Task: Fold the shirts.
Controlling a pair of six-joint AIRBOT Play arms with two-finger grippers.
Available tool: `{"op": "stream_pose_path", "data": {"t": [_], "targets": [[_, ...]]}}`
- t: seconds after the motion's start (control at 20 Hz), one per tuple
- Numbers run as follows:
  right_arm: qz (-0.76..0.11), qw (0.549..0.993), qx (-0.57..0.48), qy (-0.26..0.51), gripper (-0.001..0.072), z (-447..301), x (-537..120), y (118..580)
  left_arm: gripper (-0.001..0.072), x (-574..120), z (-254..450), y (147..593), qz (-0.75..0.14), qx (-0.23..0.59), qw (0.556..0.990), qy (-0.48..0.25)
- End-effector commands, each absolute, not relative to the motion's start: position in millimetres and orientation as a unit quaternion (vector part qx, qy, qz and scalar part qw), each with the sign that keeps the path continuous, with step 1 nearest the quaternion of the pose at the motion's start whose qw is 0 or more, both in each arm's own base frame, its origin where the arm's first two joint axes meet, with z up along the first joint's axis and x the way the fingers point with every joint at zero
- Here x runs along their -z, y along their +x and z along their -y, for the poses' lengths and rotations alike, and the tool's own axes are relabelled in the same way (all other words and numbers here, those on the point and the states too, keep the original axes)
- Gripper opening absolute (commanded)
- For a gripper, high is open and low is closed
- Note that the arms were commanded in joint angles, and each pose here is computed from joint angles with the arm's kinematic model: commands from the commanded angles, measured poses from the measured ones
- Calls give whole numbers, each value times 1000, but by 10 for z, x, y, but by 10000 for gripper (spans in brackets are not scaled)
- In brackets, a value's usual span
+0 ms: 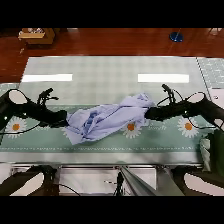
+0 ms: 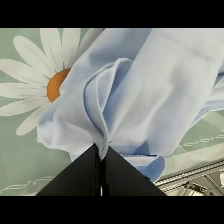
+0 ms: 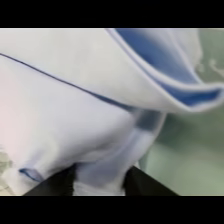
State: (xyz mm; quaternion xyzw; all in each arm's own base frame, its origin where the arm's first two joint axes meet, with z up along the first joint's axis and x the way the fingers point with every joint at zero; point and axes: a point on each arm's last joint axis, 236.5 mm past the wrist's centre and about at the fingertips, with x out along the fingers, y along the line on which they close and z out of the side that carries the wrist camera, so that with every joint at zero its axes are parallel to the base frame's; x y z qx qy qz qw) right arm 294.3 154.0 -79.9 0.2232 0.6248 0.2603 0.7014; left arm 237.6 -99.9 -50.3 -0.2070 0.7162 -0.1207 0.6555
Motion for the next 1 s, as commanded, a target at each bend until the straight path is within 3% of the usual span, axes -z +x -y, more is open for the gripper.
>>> {"op": "stream_pose_path", "data": {"t": [0.0, 0.05, 0.1, 0.2, 0.25, 0.4, 0.55, 0.75, 0.95], "targets": [[-604, 716, -260, 232, 346, -1812, 772, 3046, 25, 494, 1004, 2407, -712, 121, 660, -209], [-599, 720, -260, 236, 342, -1860, 756, 3074, 25, 489, 1003, 2421, -710, 121, 661, -209], [-594, 722, -261, 239, 275, -1903, 742, 3093, 25, 485, 1003, 2425, -710, 121, 662, -209], [-592, 725, -261, 237, 74, -1915, 744, 3108, 25, 485, 1002, 2425, -710, 121, 662, -209], [-591, 725, -260, 238, 30, -1910, 744, 3111, 25, 485, 1002, 2425, -709, 122, 662, -208], [-578, 733, -266, 239, 29, -1870, 607, 3155, 25, 339, 996, 2560, -689, 136, 684, -195], [-520, 773, -280, 232, 29, -1708, 30, 3359, 24, -346, 918, 3032, -602, 157, 764, -169], [-362, 868, -254, 227, 28, -1149, -1343, 3676, 24, -1801, 473, 3490, -430, 127, 880, -153], [-209, 935, -209, 197, 28, -671, -2660, 3563, 24, -2960, 110, 3383, -293, 83, 944, -129]]}}
